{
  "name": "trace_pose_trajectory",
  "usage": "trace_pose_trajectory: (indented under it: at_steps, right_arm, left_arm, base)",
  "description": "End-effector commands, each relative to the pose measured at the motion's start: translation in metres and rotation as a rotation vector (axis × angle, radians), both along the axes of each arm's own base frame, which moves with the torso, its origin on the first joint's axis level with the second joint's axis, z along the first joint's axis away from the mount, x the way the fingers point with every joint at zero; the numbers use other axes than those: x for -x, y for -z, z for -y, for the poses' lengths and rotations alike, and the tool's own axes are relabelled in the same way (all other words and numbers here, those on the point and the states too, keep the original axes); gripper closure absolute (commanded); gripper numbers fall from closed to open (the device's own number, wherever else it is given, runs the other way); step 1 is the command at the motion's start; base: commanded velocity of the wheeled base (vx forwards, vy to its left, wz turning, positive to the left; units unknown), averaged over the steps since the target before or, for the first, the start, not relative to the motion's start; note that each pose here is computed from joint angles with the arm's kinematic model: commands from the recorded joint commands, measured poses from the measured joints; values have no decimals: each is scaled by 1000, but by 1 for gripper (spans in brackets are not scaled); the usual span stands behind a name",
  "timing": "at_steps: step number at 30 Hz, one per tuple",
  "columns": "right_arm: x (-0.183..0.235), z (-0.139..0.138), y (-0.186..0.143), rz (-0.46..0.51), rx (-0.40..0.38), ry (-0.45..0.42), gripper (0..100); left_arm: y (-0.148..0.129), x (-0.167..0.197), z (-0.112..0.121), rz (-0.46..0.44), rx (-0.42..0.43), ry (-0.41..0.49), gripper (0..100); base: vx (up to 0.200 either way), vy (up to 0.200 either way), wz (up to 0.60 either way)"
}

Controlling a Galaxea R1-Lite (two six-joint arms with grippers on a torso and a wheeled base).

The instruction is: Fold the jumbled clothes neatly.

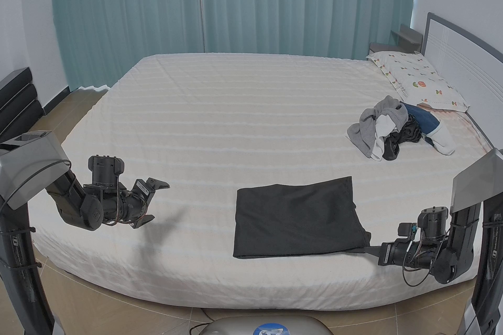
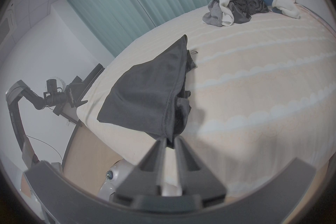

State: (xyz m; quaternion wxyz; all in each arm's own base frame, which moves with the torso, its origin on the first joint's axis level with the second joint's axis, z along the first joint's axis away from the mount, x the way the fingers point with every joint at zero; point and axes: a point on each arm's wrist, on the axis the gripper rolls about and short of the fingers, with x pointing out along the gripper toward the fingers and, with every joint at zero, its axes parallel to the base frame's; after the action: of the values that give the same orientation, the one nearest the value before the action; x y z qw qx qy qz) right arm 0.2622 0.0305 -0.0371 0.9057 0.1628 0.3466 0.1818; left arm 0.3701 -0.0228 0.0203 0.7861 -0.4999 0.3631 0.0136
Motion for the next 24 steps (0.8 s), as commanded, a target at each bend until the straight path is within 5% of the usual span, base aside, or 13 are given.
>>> trace_pose_trajectory:
  at_steps: [1, 9, 10, 13, 19, 24]
  right_arm:
    - [-3, 2, -1, 15, 0, 15, 0]
    - [-26, 2, -22, 96, -133, 104, 0]
    - [-43, 1, -25, 106, -222, 159, 0]
    - [-65, -1, -22, 110, -295, 221, 0]
    - [-98, -5, -10, 148, -325, 316, 0]
    - [-118, -13, 5, 160, -356, 323, 0]
  left_arm:
    - [1, 0, 0, -1, -1, -2, 0]
    - [0, -1, 0, 0, 0, -3, 0]
    - [0, -1, 0, 0, 0, -3, 0]
    - [0, -1, 0, 1, -1, -2, 0]
    - [1, -1, 0, 0, -3, -2, 0]
    - [2, -1, 0, -2, -3, -2, 0]
  base:
    - [0, 0, 0]
    - [0, 0, 0]
    - [0, 0, 0]
    - [200, 0, 0]
    - [200, 0, 0]
    - [0, 0, 0]
